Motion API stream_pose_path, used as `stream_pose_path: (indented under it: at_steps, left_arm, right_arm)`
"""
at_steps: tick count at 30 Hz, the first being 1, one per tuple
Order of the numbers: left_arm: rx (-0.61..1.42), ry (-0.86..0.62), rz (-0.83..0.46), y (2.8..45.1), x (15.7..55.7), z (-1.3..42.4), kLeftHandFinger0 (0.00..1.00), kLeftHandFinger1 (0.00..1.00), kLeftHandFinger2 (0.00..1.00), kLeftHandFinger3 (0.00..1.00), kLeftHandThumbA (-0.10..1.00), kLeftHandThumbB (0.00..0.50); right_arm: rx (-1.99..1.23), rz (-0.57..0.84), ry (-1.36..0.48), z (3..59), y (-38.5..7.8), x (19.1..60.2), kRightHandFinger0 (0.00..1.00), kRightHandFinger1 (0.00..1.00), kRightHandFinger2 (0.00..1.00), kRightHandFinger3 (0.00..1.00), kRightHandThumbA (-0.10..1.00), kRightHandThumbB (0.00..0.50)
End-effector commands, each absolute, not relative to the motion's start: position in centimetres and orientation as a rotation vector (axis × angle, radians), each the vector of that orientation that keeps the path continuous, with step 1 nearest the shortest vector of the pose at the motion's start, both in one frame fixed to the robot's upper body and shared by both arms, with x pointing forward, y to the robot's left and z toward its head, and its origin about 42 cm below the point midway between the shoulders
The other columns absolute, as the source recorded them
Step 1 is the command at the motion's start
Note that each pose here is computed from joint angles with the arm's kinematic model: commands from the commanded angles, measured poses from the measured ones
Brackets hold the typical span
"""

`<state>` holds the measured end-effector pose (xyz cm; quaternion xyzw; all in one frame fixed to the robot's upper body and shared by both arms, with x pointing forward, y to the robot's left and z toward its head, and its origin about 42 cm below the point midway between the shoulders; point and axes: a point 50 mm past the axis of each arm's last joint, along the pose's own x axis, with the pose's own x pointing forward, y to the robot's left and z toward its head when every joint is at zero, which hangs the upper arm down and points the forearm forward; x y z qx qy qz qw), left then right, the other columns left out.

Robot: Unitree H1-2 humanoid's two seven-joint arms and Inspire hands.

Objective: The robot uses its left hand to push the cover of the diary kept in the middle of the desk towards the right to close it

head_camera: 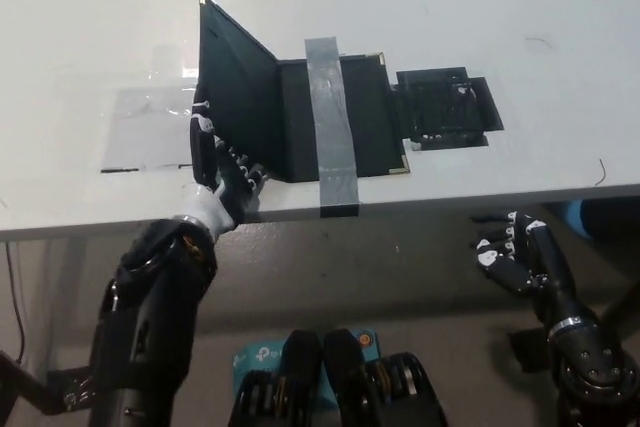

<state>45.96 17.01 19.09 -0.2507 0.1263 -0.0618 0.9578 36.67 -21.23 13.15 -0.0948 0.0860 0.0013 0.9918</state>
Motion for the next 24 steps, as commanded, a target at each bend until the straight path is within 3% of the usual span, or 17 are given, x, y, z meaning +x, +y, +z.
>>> stream_pose_path:
  at_steps: [1, 2, 4, 5, 7, 11, 12, 13, 14, 15, 16, 19, 22, 24]
  left_arm:
    - [-0.56, 0.179, -0.281, 12.7, 46.3, 22.5, 1.0, 1.0, 1.0, 1.0, 1.0, 0.336]
    - [-0.559, 0.178, -0.282, 12.7, 46.3, 22.5, 1.0, 1.0, 1.0, 1.0, 1.0, 0.336]
    - [-0.218, 0.125, -0.291, 11.6, 46.1, 23.2, 1.0, 1.0, 1.0, 1.0, 1.0, 0.341]
    - [-0.172, 0.117, -0.288, 11.6, 46.1, 23.2, 1.0, 1.0, 1.0, 1.0, 1.0, 0.337]
    - [0.301, 0.067, -0.318, 11.5, 46.4, 23.7, 1.0, 1.0, 1.0, 1.0, 1.0, 0.376]
    - [0.985, -0.155, -0.311, 11.2, 46.1, 23.7, 1.0, 1.0, 1.0, 1.0, 1.0, 0.297]
    - [1.171, -0.203, -0.325, 11.1, 46.0, 23.7, 1.0, 1.0, 1.0, 1.0, 1.0, 0.328]
    - [1.194, -0.209, -0.326, 11.1, 46.0, 23.7, 1.0, 1.0, 1.0, 1.0, 1.0, 0.328]
    - [1.456, -0.346, -0.327, 10.6, 45.9, 23.9, 1.0, 1.0, 1.0, 1.0, 1.0, 0.334]
    - [1.474, -0.359, -0.326, 10.5, 45.8, 23.8, 1.0, 1.0, 1.0, 1.0, 1.0, 0.334]
    - [1.559, -0.428, -0.315, 9.9, 45.5, 24.1, 1.0, 1.0, 1.0, 1.0, 1.0, 0.365]
    - [1.699, -0.577, -0.299, 8.5, 44.9, 24.6, 1.0, 1.0, 1.0, 1.0, 1.0, 0.365]
    - [1.839, -0.762, -0.352, 5.9, 43.2, 25.7, 1.0, 1.0, 1.0, 1.0, 1.0, 0.306]
    - [1.825, -0.841, -0.351, 5.2, 42.6, 25.9, 1.0, 1.0, 1.0, 1.0, 1.0, 0.305]
  right_arm:
    - [-0.187, 0.012, 0.115, 15.0, -21.1, 37.3, 0.25, 0.3, 0.4, 0.6, 0.37, 0.055]
    - [-0.187, 0.012, 0.116, 15.0, -21.1, 37.3, 0.25, 0.3, 0.4, 0.6, 0.37, 0.055]
    - [-0.194, 0.01, 0.115, 14.8, -21.2, 37.0, 0.25, 0.31, 0.41, 0.6, 0.36, 0.044]
    - [-0.195, 0.009, 0.117, 14.8, -21.2, 37.0, 0.25, 0.31, 0.41, 0.61, 0.36, 0.044]
    - [-0.2, 0.014, 0.114, 14.8, -21.2, 37.0, 0.25, 0.32, 0.43, 0.62, 0.36, 0.043]
    - [-0.2, 0.02, 0.126, 14.4, -21.3, 36.6, 0.26, 0.32, 0.42, 0.61, 0.37, 0.053]
    - [-0.203, 0.02, 0.132, 14.2, -21.4, 36.4, 0.26, 0.32, 0.42, 0.61, 0.37, 0.056]
    - [-0.203, 0.02, 0.133, 14.2, -21.4, 36.4, 0.26, 0.32, 0.42, 0.61, 0.37, 0.056]
    - [-0.196, 0.028, 0.141, 14.1, -21.5, 36.2, 0.29, 0.34, 0.43, 0.62, 0.37, 0.058]
    - [-0.197, 0.03, 0.144, 14.1, -21.6, 36.1, 0.29, 0.34, 0.44, 0.62, 0.37, 0.058]
    - [-0.202, 0.035, 0.138, 14.1, -21.5, 36.1, 0.3, 0.35, 0.44, 0.62, 0.37, 0.052]
    - [-0.197, 0.038, 0.138, 14.1, -21.4, 36.1, 0.29, 0.34, 0.43, 0.61, 0.37, 0.055]
    - [-0.189, 0.035, 0.141, 14.2, -21.4, 36.1, 0.26, 0.33, 0.42, 0.62, 0.35, 0.054]
    - [-0.188, 0.034, 0.142, 14.2, -21.4, 36.2, 0.27, 0.33, 0.42, 0.62, 0.35, 0.064]
